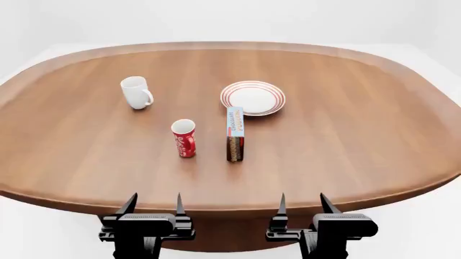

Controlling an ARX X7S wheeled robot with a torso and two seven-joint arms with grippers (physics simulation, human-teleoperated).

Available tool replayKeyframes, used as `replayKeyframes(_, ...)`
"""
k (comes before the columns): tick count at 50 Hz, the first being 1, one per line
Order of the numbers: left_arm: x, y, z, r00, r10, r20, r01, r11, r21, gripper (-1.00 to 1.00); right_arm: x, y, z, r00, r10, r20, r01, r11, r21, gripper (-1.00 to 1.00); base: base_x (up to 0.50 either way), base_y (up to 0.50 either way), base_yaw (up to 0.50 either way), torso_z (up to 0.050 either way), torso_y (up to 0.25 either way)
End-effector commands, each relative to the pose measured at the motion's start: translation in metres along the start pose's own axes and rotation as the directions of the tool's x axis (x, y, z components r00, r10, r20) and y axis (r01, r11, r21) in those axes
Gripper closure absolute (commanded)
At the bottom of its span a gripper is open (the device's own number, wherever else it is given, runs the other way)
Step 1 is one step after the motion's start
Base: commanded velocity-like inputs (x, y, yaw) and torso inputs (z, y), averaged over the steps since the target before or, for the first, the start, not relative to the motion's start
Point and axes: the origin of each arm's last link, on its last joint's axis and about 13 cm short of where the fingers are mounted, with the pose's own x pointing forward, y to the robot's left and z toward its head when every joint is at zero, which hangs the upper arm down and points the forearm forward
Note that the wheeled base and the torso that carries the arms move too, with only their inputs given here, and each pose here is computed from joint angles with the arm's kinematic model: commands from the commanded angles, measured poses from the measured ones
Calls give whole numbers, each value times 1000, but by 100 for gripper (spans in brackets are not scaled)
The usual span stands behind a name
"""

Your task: Pick up the white mug and put it on the plate, and put the chocolate pudding to the right of the plate.

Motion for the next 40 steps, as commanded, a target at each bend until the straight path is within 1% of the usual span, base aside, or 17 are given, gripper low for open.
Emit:
replayKeyframes(1, 0, 0, 0, 1000, -2, -1, 2, 1000, 1, -100, 0, 1, 0, 1000, 5, 3, -5, 1000, -7, -100, 0, 0, 0, 0, 0)
replayKeyframes(15, 1, 1, 0, 1000, 0, -7, 0, 1000, 0, -100, 0, 2, 1, 1000, 2, -6, -2, 1000, -7, -100, 0, 0, 0, 0, 0)
replayKeyframes(20, 1, 0, 0, 1000, 0, -16, 1, 1000, 12, -100, 0, 2, 0, 1000, 0, -9, 0, 1000, -8, -100, 0, 0, 0, 0, 0)
replayKeyframes(21, 9, -7, -2, 1000, -21, -12, 21, 1000, 15, -100, -1, 4, 3, 1000, 20, -4, -20, 1000, 12, -100, 0, 0, 0, 0, 0)
replayKeyframes(22, 1, 0, 0, 1000, -2, -7, 2, 1000, 5, -100, 0, 2, 0, 1000, -2, -10, 2, 1000, -8, -100, 0, 0, 0, 0, 0)
replayKeyframes(40, 1, -1, -3, 1000, -6, -10, 6, 1000, 4, -100, 0, 2, -1, 1000, 0, -10, 0, 1000, -9, -100, 0, 0, 0, 0, 0)
